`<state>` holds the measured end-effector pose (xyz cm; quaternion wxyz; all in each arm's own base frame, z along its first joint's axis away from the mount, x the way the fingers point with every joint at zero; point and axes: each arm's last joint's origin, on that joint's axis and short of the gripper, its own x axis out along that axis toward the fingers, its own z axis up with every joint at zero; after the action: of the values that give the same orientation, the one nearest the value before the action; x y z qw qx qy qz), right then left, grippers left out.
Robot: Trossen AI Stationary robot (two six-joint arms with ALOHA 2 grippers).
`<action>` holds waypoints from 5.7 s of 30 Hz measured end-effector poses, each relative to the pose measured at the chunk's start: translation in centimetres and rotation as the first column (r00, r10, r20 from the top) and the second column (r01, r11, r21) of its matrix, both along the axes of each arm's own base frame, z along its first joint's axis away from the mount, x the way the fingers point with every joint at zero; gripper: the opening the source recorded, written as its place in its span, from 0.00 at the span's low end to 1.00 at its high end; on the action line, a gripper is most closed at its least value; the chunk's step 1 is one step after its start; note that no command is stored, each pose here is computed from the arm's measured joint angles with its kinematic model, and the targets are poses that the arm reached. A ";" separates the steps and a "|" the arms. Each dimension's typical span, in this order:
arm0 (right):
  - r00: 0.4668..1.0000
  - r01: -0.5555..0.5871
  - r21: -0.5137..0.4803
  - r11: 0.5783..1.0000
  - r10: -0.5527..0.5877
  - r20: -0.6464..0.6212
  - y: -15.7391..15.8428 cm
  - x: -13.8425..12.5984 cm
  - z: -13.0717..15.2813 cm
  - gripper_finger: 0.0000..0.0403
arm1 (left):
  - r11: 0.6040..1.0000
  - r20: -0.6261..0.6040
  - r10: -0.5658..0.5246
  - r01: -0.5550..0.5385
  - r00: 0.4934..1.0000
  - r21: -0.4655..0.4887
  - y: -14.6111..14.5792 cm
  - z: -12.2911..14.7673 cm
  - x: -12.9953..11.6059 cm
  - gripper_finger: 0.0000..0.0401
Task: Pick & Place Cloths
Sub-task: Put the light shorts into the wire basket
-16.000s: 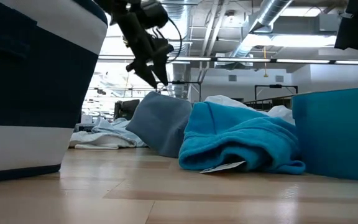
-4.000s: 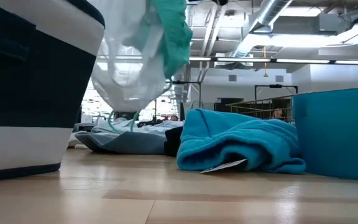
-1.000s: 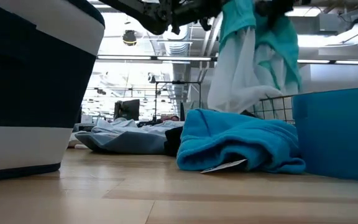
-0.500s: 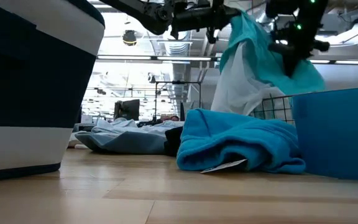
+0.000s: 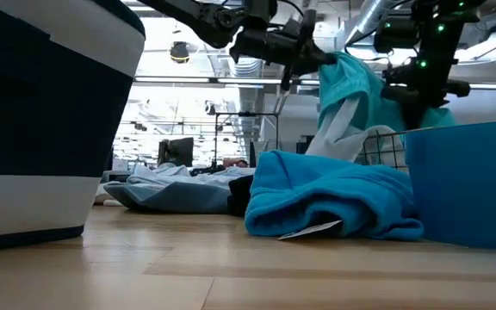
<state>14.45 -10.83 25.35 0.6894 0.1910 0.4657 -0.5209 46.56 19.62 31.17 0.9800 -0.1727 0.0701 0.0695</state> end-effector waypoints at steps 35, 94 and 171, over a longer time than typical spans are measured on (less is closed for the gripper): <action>0.763 -0.543 -0.177 0.821 0.571 0.304 0.6 8.2 3.5 0.58 | 0.965 -0.107 -0.261 0.257 0.959 -0.047 -2.8 -1.1 0.4 0.42; 0.896 -0.318 0.455 0.831 0.421 -0.142 -7.4 6.2 -12.0 0.14 | 0.948 0.337 -0.276 0.197 0.900 0.250 -11.6 24.0 -22.0 0.41; 0.518 -0.853 -0.067 0.517 0.855 0.001 0.6 16.1 -0.7 0.87 | 0.956 0.264 -0.269 0.222 0.926 0.193 -11.6 23.1 -21.8 0.41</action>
<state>30.55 -10.21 24.67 0.8692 -0.0733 0.4727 -0.1256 24.81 8.00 54.28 0.9913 -0.0918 -0.0576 -0.0745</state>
